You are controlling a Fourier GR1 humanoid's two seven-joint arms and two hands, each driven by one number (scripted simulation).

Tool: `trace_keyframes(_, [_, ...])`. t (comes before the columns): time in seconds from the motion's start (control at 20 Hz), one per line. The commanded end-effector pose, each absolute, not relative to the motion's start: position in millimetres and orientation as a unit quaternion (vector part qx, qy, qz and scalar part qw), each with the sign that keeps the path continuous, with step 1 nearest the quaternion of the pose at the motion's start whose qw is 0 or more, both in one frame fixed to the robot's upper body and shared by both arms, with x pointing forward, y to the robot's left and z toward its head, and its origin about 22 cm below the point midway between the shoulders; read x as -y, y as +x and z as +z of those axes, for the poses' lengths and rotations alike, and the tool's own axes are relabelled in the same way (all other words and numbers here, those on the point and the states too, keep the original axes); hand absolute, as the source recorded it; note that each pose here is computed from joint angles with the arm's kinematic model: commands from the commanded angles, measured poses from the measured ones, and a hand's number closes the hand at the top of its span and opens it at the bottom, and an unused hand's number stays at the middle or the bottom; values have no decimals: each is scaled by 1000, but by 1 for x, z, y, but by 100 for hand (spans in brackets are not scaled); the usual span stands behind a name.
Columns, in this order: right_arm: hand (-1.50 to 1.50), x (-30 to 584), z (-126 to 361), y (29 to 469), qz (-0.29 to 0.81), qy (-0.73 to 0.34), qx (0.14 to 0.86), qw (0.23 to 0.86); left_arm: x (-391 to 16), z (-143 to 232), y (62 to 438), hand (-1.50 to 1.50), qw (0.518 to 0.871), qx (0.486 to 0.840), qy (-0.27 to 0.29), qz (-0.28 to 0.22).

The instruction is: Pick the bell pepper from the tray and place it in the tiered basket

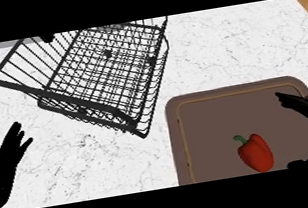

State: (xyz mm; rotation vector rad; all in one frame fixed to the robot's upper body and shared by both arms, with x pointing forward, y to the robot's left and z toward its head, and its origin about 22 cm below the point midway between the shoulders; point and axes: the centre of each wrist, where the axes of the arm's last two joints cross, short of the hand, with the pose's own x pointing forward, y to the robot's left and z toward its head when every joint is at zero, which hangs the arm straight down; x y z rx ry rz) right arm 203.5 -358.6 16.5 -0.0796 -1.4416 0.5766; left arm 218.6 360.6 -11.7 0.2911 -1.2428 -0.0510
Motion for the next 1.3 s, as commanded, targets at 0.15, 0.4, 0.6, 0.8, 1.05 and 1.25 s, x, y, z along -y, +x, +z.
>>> trace_keyframes(0.15, [-150,335,78,219,417,-13,560,716,-354,-17,221,0,815,564,132,-27])
trace_keyframes(0.4, [-150,304,101,220,415,-13,555,720,-372,-14,214,0,818,558,134,-35])
trace_keyframes(0.6, [-150,294,119,222,442,-5,507,740,-356,-20,216,0,821,557,124,-30])
trace_keyframes(0.8, [-150,296,144,237,458,-4,467,757,-360,-29,196,0,821,557,122,-32])
trace_keyframes(1.05, [-150,322,133,249,473,-37,437,764,-365,-7,229,0,816,563,129,-32])
trace_keyframes(1.25, [-150,320,131,224,473,-60,421,771,-361,-15,224,0,817,561,129,-27])
